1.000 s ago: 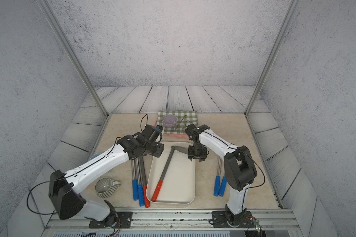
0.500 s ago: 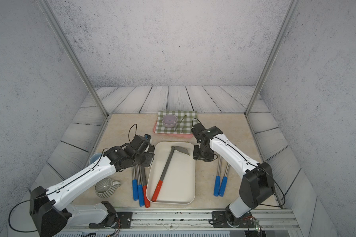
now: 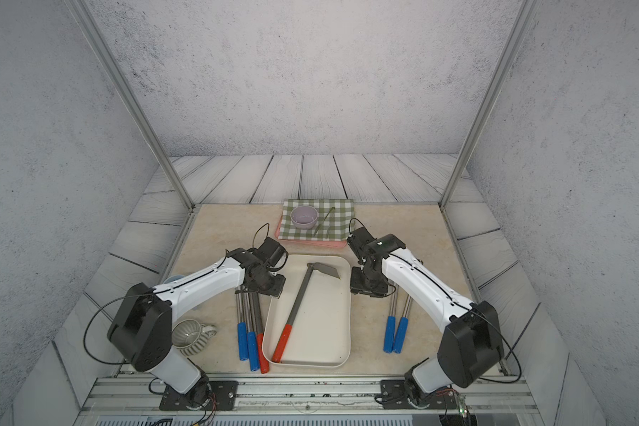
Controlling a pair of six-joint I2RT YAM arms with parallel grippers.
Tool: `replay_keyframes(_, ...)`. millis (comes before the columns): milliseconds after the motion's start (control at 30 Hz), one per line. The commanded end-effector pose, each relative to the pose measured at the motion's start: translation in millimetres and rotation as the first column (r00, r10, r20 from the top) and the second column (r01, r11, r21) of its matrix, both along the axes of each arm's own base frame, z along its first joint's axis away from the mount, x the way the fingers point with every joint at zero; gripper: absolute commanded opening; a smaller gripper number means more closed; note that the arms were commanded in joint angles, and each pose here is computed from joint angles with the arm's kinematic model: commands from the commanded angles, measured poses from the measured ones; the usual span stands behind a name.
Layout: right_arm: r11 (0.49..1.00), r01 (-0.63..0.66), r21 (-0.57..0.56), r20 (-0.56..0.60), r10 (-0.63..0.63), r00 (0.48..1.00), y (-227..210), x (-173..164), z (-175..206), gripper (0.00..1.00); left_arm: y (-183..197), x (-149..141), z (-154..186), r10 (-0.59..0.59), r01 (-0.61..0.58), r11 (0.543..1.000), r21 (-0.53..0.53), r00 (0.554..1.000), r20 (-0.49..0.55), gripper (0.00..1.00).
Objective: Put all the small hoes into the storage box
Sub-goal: Adjust the storage box at the center of the board.
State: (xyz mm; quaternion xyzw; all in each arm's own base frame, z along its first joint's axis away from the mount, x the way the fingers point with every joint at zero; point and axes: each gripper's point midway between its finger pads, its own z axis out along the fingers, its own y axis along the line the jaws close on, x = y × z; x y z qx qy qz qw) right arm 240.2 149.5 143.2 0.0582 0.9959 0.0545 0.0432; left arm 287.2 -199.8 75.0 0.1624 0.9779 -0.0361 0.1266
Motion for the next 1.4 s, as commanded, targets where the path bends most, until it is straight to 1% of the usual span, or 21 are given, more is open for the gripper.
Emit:
replay_keyframes(0,1.0,-0.021,-0.006,0.001,0.021,1.0,0,3,-1,0.51,-8,6,0,0.01,-0.01,1.0,-0.016,1.0,-0.021,0.48)
replay_keyframes(33,1.0,-0.024,-0.011,0.001,0.024,1.0,-1,4,-1,0.51,-9,8,-3,0.014,-0.014,1.0,-0.006,1.0,-0.027,0.44)
replay_keyframes(67,1.0,-0.027,-0.016,-0.001,0.027,1.0,-1,5,-2,0.51,-9,10,-4,0.02,-0.02,1.0,0.005,0.999,-0.033,0.39)
replay_keyframes(133,0.999,-0.034,-0.021,-0.005,0.034,0.999,-2,6,-3,0.51,-10,13,-5,0.042,-0.041,0.999,0.011,0.998,-0.048,0.21)
replay_keyframes(200,0.999,-0.038,-0.025,-0.004,0.038,0.999,-3,8,-4,0.51,-14,14,-5,0.063,-0.063,0.998,-0.002,0.996,-0.057,0.09)
replay_keyframes(267,0.999,-0.037,-0.031,-0.003,0.037,0.999,-6,10,-4,0.51,-19,17,-2,0.089,-0.091,0.996,-0.026,0.994,-0.06,0.01)
replay_keyframes(400,0.999,-0.035,-0.037,-0.003,0.035,0.999,-11,14,-2,0.51,-29,22,2,0.14,-0.144,0.987,-0.064,0.988,-0.069,0.0)
replay_keyframes(733,0.999,-0.023,-0.031,-0.008,0.023,1.0,-19,21,-1,0.51,-47,26,-9,0.24,-0.249,0.965,-0.079,0.965,-0.106,0.0)
replay_keyframes(867,0.999,-0.021,-0.029,-0.009,0.021,1.0,-20,23,-2,0.51,-46,29,-9,0.263,-0.27,0.96,-0.072,0.96,-0.095,0.0)
replay_keyframes(1033,0.999,-0.021,-0.027,-0.012,0.021,1.0,-20,25,-2,0.51,-44,34,0,0.277,-0.282,0.956,-0.077,0.958,-0.066,0.0)
replay_keyframes(1067,0.999,-0.022,-0.025,-0.011,0.022,1.0,-20,25,-1,0.51,-44,35,1,0.276,-0.28,0.957,-0.079,0.959,-0.064,0.05)
replay_keyframes(1133,0.999,-0.022,-0.025,-0.011,0.022,1.0,-20,26,-1,0.51,-43,35,5,0.267,-0.271,0.96,-0.075,0.962,-0.057,0.19)
replay_keyframes(1233,0.999,-0.022,-0.023,-0.006,0.022,1.0,-20,26,2,0.51,-38,34,15,0.252,-0.253,0.965,-0.066,0.967,-0.035,0.36)
replay_keyframes(1300,1.0,-0.02,-0.021,-0.003,0.02,1.0,-20,26,3,0.51,-33,34,27,0.24,-0.24,0.969,-0.063,0.971,-0.006,0.43)
replay_keyframes(1367,1.0,-0.02,-0.019,0.002,0.02,1.0,-20,25,6,0.51,-28,31,44,0.226,-0.223,0.972,-0.071,0.974,0.027,0.49)
